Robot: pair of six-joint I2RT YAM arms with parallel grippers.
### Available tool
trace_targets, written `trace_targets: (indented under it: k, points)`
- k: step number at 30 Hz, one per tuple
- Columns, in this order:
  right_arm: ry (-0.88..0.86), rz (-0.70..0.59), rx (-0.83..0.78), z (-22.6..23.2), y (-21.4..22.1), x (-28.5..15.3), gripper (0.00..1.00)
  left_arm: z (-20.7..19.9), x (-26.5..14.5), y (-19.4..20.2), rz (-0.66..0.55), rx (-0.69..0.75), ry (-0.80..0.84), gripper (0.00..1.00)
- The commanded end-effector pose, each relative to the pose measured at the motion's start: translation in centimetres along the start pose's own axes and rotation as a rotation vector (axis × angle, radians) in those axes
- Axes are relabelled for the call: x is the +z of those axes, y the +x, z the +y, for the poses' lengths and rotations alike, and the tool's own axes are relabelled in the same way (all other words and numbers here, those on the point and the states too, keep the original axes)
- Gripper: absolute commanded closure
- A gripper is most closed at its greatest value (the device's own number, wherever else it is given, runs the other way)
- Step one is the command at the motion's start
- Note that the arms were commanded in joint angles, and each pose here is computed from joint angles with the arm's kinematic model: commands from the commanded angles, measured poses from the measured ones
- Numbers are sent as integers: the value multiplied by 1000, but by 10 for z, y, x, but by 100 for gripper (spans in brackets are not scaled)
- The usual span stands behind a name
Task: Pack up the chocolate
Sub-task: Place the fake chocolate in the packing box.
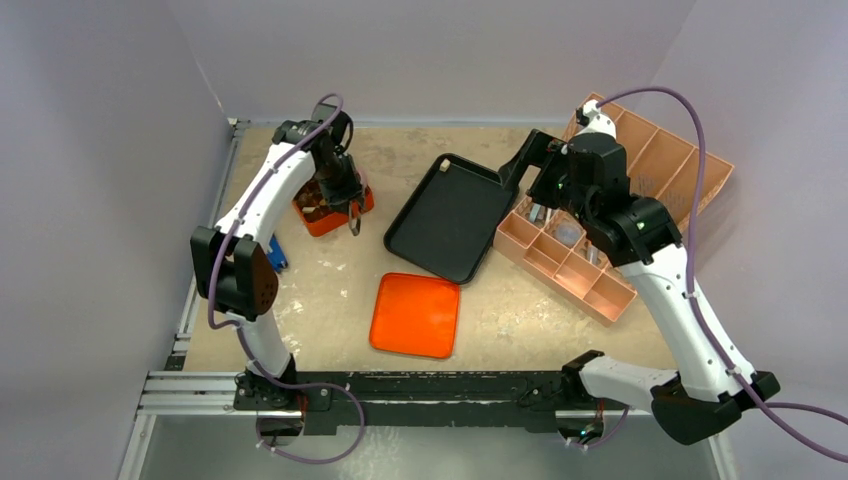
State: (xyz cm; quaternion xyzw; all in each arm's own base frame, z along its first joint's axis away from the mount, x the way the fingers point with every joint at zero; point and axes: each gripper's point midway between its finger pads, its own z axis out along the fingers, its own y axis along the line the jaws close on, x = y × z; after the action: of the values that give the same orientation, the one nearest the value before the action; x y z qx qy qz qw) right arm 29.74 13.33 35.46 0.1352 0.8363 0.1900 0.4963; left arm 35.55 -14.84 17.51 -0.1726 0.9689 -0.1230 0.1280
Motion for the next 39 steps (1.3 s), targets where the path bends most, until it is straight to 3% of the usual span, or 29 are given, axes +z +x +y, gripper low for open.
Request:
trace_targets:
  k: [1, 17, 39]
  points:
    - [-33, -37, 8, 8, -11, -2, 1, -3, -2, 4, 25, 11, 31, 75]
    - [-22, -60, 9, 4, -16, -9, 1, 13, 28, -3, 57, 12, -15, 70]
    - [-24, -62, 11, 5, -17, -8, 1, 8, 36, -20, 29, 4, 8, 61]
